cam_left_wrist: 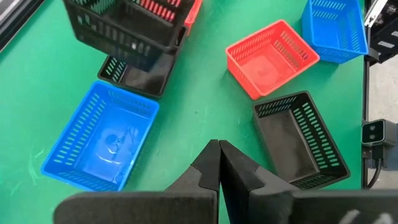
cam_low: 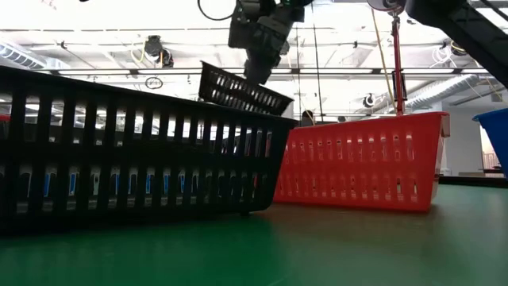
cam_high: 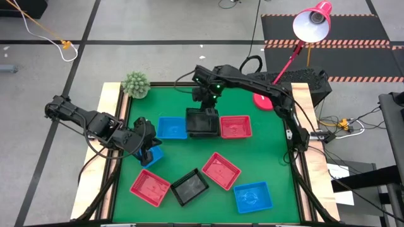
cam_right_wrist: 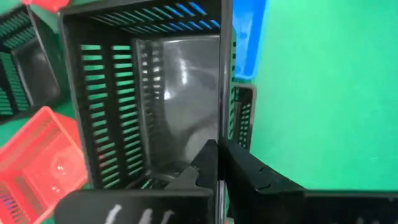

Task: Stack baskets by color
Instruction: Stack the middle black bin on the top black bin

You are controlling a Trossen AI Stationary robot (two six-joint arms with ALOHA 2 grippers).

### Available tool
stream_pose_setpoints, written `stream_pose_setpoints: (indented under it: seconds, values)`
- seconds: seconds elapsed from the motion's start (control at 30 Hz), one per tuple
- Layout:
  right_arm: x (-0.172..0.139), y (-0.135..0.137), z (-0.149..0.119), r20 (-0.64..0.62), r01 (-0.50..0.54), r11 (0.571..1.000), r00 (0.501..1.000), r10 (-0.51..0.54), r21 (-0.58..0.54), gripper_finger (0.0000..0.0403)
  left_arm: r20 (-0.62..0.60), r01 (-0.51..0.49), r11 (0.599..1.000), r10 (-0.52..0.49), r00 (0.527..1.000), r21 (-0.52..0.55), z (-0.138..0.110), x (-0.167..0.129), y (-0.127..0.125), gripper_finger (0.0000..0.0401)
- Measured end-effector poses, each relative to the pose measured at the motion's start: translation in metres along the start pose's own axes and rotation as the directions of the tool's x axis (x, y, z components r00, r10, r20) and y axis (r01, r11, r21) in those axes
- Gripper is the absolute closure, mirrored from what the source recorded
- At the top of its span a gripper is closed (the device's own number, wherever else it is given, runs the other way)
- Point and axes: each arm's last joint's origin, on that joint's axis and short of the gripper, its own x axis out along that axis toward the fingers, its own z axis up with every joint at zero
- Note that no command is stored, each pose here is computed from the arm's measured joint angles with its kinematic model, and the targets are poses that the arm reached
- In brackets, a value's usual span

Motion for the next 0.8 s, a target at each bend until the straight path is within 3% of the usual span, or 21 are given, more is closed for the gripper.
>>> stream_pose_setpoints:
  seconds: [0.8]
  values:
    - [0.040,-0.007,-0.019,-0.137,-0.062,0.997,0.988,0.069,0.056,0.0394,0.014,-0.023,0.999,0.023,1.000,0.043,0.000,0.000,0.001,0.0396]
